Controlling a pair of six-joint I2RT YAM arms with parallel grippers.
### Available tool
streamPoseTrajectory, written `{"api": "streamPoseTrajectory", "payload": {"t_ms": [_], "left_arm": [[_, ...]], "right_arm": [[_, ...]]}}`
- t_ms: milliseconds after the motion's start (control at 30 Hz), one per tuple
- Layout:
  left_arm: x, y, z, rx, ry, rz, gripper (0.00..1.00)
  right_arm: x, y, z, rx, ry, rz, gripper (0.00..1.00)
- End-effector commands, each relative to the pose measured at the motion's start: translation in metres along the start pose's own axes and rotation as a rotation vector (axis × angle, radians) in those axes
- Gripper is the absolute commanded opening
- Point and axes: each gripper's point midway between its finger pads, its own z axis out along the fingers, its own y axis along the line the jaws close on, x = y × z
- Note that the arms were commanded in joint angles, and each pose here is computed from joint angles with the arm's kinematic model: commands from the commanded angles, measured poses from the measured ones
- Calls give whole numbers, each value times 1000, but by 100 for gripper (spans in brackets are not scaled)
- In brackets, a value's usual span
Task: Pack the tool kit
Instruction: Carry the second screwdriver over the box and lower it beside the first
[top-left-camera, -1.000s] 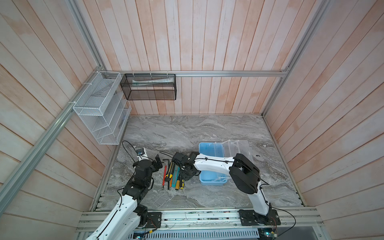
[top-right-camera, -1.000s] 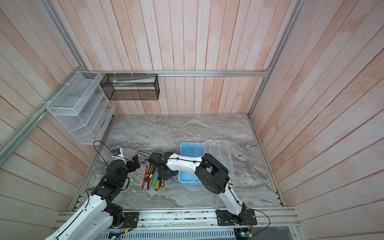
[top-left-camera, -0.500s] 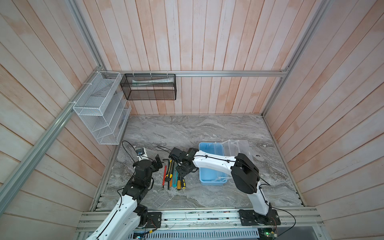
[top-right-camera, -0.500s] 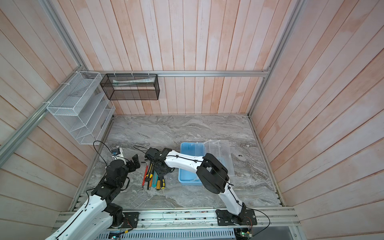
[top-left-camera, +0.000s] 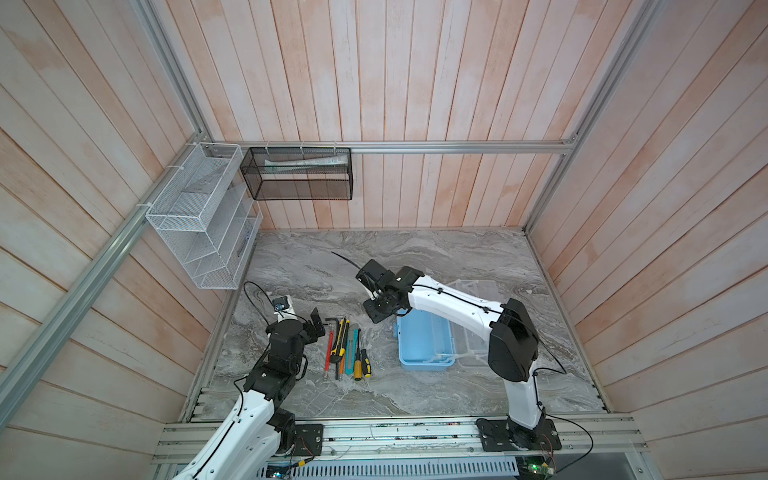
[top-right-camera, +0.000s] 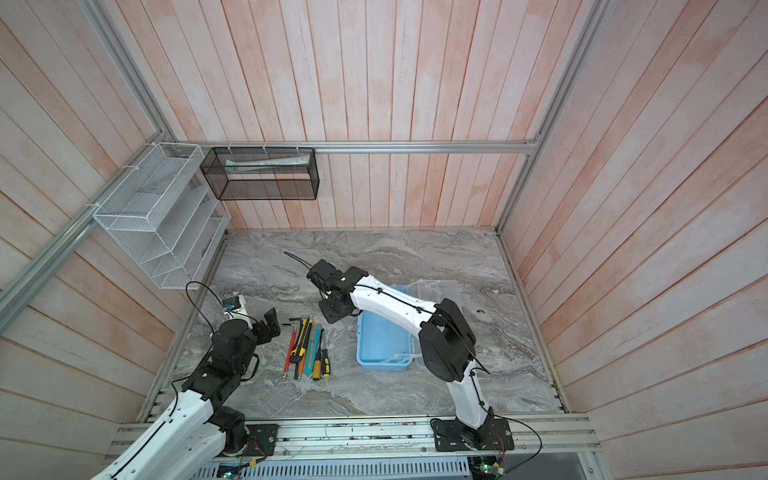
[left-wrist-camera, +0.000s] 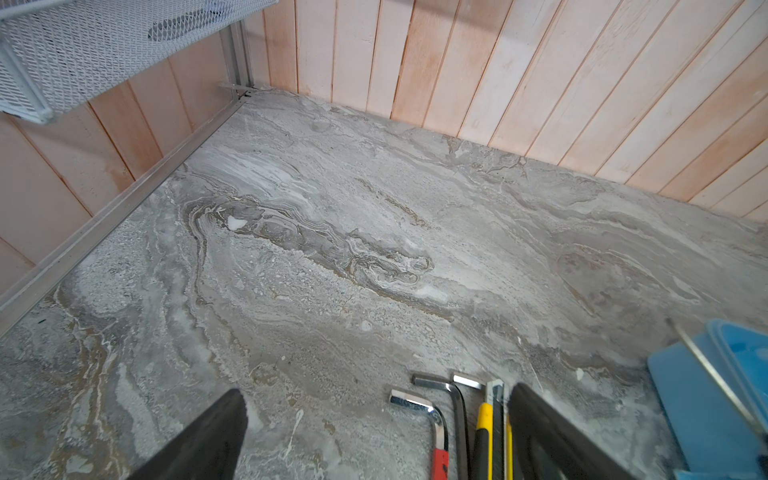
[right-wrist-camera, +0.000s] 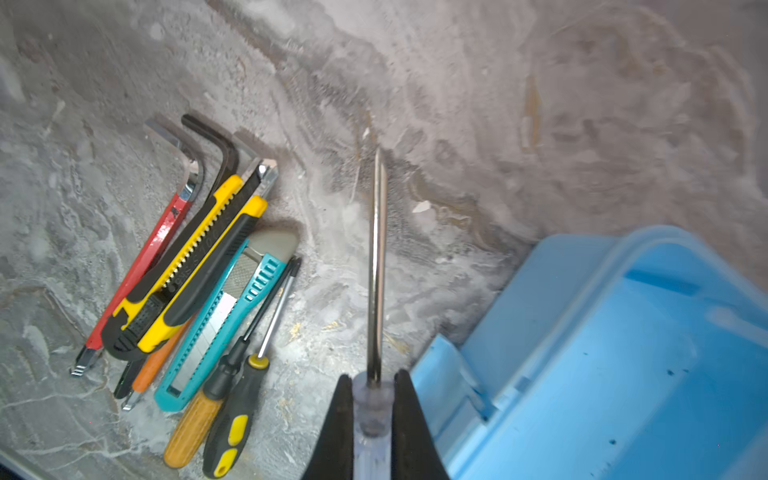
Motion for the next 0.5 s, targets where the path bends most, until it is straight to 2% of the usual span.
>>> {"api": "streamPoseTrajectory", "payload": {"t_ms": [0,267,467], "left_arm": [[-8,0,-2,3,-29,-4,100],[-8,1,-1,-4,-26,-5,100],[-6,0,2,-7,-12,2,100]], "right_arm": [[5,-33,-36,52,-28,14,0],[43,-124,-87,171,-81,204,0],[79,-176,-107,258,-127,338,0]]}}
